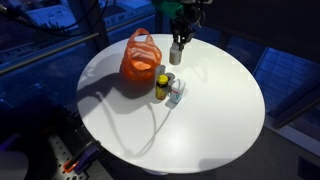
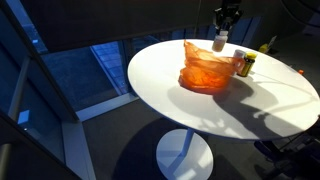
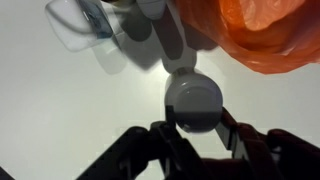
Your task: Put the white bottle onto the carrier bag
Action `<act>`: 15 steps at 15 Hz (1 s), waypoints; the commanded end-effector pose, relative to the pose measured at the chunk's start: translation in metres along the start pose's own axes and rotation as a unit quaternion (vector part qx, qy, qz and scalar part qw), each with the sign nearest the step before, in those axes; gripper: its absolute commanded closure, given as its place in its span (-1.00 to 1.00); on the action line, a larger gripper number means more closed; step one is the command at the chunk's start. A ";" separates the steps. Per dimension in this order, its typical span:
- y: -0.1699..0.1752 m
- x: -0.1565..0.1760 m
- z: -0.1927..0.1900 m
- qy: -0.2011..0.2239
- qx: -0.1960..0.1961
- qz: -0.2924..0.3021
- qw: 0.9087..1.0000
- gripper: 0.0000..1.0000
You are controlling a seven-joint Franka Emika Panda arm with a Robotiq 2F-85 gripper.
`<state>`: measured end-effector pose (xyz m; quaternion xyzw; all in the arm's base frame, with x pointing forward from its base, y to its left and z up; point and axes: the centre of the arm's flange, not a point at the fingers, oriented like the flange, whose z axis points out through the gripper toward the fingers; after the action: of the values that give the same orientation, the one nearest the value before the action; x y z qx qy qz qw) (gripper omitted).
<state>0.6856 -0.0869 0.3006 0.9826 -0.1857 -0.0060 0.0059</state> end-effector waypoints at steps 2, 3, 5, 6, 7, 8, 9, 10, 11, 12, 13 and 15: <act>-0.015 -0.034 -0.055 0.004 -0.003 -0.012 1.000 0.62; -0.019 -0.040 -0.062 0.001 -0.001 -0.019 1.000 0.62; -0.028 -0.054 -0.069 -0.003 0.003 -0.032 0.999 0.62; -0.033 -0.060 -0.071 -0.008 0.006 -0.039 0.999 0.62; -0.038 -0.066 -0.072 -0.010 0.007 -0.044 0.999 0.62; -0.044 -0.071 -0.070 -0.014 0.009 -0.050 0.999 0.62; -0.049 -0.077 -0.067 -0.017 0.011 -0.057 0.998 0.62; -0.054 -0.082 -0.062 -0.020 0.010 -0.062 0.998 0.62; -0.059 -0.086 -0.057 -0.027 0.010 -0.068 0.997 0.62; -0.064 -0.091 -0.051 -0.031 0.009 -0.073 0.997 0.62; -0.068 -0.095 -0.043 -0.036 0.007 -0.076 0.996 0.62; -0.073 -0.101 -0.029 -0.044 0.005 -0.083 0.996 0.62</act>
<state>0.6332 0.0109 0.3388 0.9925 -0.1134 -0.0450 -0.0115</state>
